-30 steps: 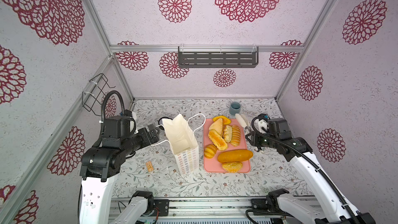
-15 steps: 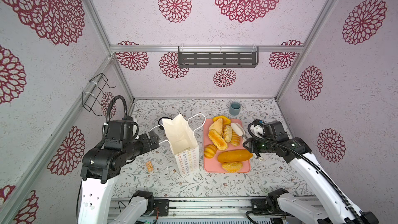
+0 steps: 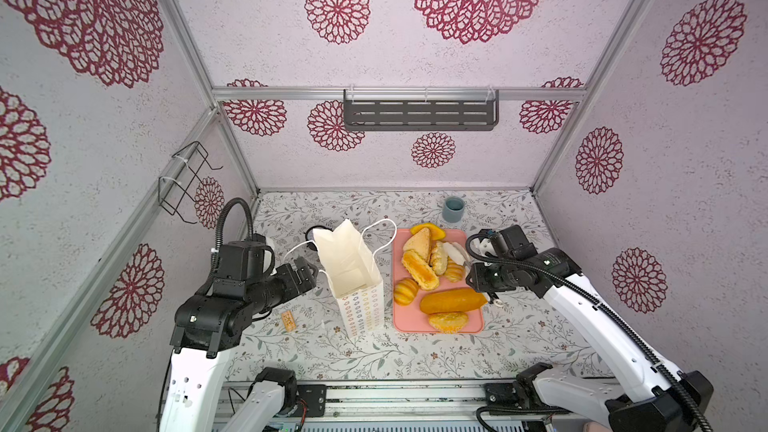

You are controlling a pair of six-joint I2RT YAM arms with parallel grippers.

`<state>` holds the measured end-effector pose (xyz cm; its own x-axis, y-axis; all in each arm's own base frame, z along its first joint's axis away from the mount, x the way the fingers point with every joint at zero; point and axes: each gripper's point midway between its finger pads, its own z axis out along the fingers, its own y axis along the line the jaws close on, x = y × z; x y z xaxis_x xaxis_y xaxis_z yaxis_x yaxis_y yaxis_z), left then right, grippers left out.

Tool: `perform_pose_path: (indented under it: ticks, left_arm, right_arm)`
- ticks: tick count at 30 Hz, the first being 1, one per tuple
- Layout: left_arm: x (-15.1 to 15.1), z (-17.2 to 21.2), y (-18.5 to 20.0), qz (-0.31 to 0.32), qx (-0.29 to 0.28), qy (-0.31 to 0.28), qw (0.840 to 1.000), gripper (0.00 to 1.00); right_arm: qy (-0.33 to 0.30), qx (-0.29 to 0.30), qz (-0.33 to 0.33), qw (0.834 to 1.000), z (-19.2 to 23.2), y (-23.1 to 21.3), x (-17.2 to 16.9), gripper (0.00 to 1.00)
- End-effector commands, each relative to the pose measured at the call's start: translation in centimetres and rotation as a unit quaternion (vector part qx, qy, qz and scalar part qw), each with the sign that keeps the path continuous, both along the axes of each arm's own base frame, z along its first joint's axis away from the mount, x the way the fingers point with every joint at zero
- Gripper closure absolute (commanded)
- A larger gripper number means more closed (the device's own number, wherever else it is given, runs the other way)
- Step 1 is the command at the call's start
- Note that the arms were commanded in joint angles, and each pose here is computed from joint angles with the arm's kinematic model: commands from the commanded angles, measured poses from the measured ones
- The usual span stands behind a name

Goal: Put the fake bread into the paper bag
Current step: 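Lower the tongs with the right gripper over the triangular bread on the tray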

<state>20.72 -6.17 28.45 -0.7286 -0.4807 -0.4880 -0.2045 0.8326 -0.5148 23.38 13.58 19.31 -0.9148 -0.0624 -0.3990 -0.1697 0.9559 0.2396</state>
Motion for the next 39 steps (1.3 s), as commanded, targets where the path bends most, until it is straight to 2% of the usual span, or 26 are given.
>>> perform_pose_path:
  ticks: [1, 8, 12, 15, 17, 34, 36, 37, 39]
  left_arm:
    - [1.8, 1.4, -0.6, 0.011, -0.031, -0.052, 0.998, 0.17]
    - [3.3, 1.3, -0.4, 0.020, -0.025, -0.066, 0.997, 0.62]
    - [4.1, 1.9, -0.4, 0.014, -0.014, -0.074, 0.997, 0.84]
    - [4.7, 2.1, -0.2, 0.010, 0.002, -0.073, 0.997, 0.98]
    - [5.1, 2.2, 0.1, 0.010, 0.015, -0.073, 0.997, 1.00]
    - [8.0, 1.9, 1.9, -0.016, 0.037, -0.055, 0.998, 0.98]
    - [8.1, 1.8, 2.3, -0.015, 0.041, -0.050, 0.998, 0.89]
    - [8.2, 1.7, 2.3, -0.015, 0.039, -0.047, 0.998, 0.81]
    - [8.2, 1.6, 2.5, -0.014, 0.037, -0.045, 0.998, 0.44]
  right_arm:
    - [-0.016, -0.010, -0.004, 1.000, 0.8, -0.2, 0.6, 0.68]
    - [-0.021, -0.021, -0.004, 1.000, 0.3, 0.0, 1.8, 0.67]
    - [-0.026, -0.024, -0.001, 0.999, 0.2, 0.5, 2.9, 0.65]
    - [-0.024, -0.027, 0.002, 0.999, -0.1, 0.8, 3.7, 0.65]
    - [-0.024, -0.027, 0.006, 0.999, -0.2, 1.2, 4.2, 0.65]
    - [0.003, -0.022, 0.026, 0.999, -1.4, 3.6, 8.8, 0.58]
    - [0.004, -0.022, 0.024, 0.999, -1.4, 3.7, 9.4, 0.57]
    - [0.006, -0.022, 0.024, 0.999, -1.5, 3.7, 9.6, 0.56]
    - [0.007, -0.022, 0.021, 1.000, -1.4, 3.7, 10.2, 0.54]
